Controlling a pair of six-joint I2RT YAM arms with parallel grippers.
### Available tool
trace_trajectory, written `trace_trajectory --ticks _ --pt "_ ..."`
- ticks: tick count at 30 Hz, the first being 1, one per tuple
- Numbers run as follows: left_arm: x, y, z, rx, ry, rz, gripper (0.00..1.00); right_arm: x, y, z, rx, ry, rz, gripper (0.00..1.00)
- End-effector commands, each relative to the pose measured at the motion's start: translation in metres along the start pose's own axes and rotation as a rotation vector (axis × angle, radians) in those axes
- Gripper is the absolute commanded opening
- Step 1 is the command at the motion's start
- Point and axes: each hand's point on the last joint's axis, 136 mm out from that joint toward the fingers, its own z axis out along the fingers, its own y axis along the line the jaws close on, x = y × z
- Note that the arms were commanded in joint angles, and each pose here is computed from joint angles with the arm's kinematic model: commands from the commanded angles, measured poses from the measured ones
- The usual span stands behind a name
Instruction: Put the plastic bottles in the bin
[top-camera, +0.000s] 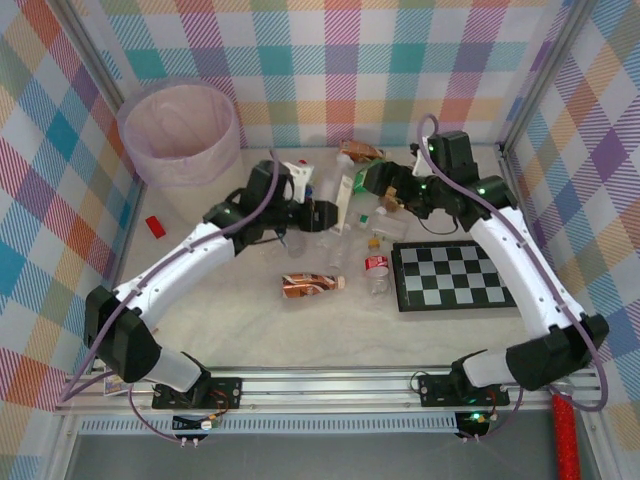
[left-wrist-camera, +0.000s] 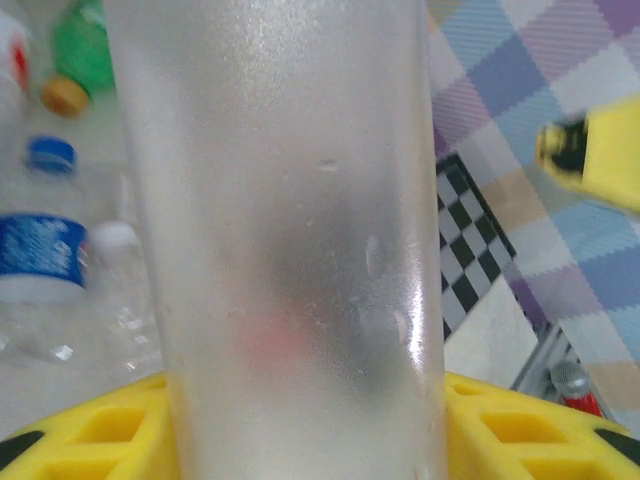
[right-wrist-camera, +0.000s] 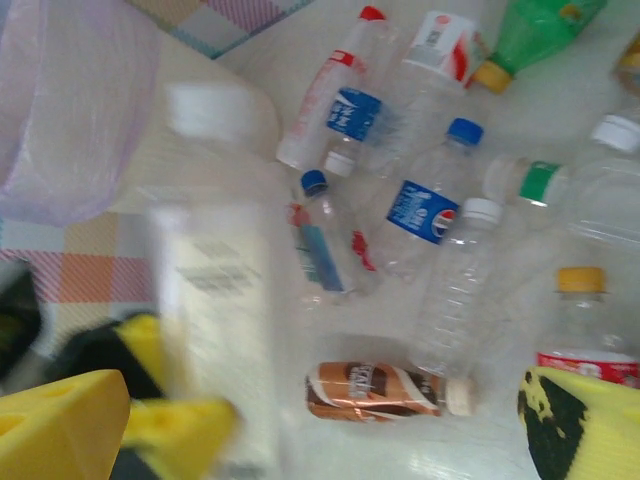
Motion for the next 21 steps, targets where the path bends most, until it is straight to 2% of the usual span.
trace_trajectory --ticks 1,4,7,11,13,16,21 --pt "-0.044 0.000 -0.035 -0.026 -0.080 0.087 0.49 0.028 -0.048 -0.003 0.171 0.059 -0.011 0.99" --pt "-0.082 0.012 -0.066 -0.090 -0.166 0.118 0.49 0.049 -0.068 0.000 0.212 0.106 -0.017 0.99" --pt "-0.118 0.034 -0.112 -0.179 -0.276 0.121 0.48 0.071 -0.079 0.006 0.205 0.167 -0.014 1.00" --pt "-0.161 0.070 -0.179 -0.267 -0.470 0.074 0.39 0.096 -0.083 0.018 0.140 0.236 0.010 1.00" --pt "-0.175 0.090 -0.200 -0.331 -0.528 0.042 0.34 0.103 -0.087 0.021 0.138 0.248 0.019 0.99" --pt "-0.193 0.118 -0.225 -0.412 -0.568 0.018 0.30 0.113 -0.094 0.023 0.155 0.265 0.034 0.99" --pt "-0.204 0.174 -0.252 -0.586 -0.553 -0.070 0.23 0.130 -0.097 0.029 0.142 0.309 0.074 0.99"
